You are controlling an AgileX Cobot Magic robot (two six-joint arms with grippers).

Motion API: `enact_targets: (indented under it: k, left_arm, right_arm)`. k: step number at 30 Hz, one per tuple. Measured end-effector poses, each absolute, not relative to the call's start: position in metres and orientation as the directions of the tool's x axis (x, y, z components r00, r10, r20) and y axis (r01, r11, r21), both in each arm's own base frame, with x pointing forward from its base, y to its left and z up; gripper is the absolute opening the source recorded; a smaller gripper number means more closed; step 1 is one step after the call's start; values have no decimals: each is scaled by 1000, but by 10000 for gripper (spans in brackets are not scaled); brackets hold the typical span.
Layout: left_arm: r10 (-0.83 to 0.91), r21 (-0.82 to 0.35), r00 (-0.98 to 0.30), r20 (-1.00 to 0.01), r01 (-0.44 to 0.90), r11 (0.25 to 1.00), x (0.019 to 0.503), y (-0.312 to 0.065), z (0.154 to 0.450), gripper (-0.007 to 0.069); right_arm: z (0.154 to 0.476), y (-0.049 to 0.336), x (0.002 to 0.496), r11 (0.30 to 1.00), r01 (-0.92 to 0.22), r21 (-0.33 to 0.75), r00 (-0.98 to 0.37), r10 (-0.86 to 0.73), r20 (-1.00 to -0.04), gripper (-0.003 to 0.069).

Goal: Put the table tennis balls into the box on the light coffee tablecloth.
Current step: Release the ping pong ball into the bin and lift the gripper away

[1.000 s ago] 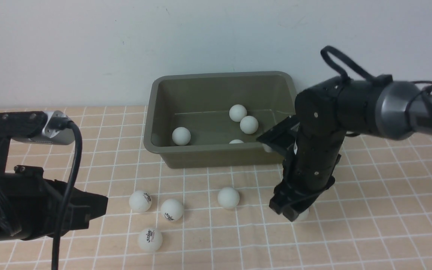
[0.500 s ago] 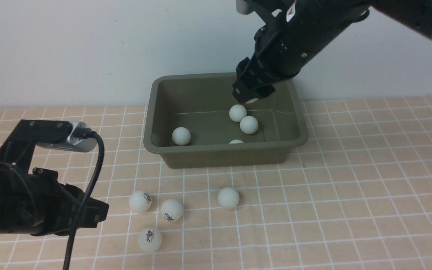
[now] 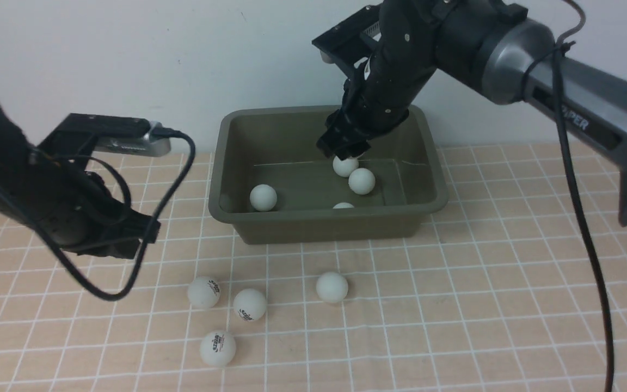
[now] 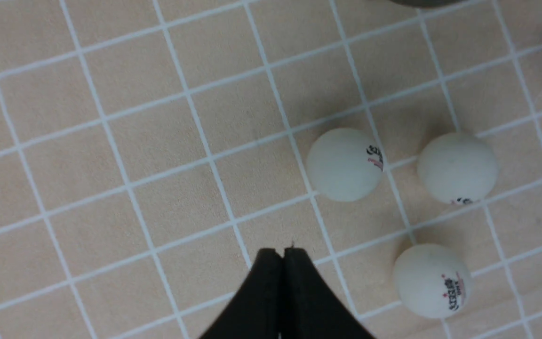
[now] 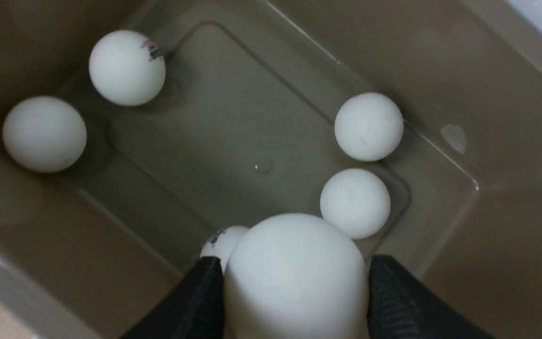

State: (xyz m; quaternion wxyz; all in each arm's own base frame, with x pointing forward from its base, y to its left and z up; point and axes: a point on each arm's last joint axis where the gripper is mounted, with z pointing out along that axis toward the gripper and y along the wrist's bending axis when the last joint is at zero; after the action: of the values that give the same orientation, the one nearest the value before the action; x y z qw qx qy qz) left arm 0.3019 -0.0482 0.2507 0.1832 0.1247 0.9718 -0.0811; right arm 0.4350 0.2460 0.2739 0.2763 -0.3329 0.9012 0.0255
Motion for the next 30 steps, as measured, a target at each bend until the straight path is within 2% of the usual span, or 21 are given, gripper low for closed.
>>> enact_targets:
  k: [5,9,14,19,25,26,27,30]
  left_arm:
    - [358,108,-892,-277,341,934,310,-81,237,-69]
    - [360,205,-881,-307,308,929,314,-89,241,-69]
    - [315,148,-884,-345,280,948,315,-95,242,-64]
    - [307,66,-885,-349,304,950,313,-102,241,-20]
    - [315,24,-875,-367,330,944,313,-107,242,137]
    - [315,24,-875,-367,329,944,313,-107,242,137]
    - [313,21,-876,-367,329,944,313,-108,242,199]
    - [312,20,-876,-367,328,944,313,-108,242,261]
  right_arm:
    - [269,235,444,799,-589,-119,-649,-556,-519,358]
    - [262,223,456,828,-556,-71,-680,-502,-534,358]
    - [260,213,462,842,-539,20,-708,-439,-554,358]
    - [251,211,467,843,-537,38,-717,-432,-547,358]
    - [224,214,474,843,-536,36,-732,-443,-518,359]
    - [224,214,474,843,-536,36,-732,-443,-518,359]
    - [220,214,475,844,-536,34,-734,-445,-513,364]
    - [215,214,476,843,-536,33,-737,-449,-506,370]
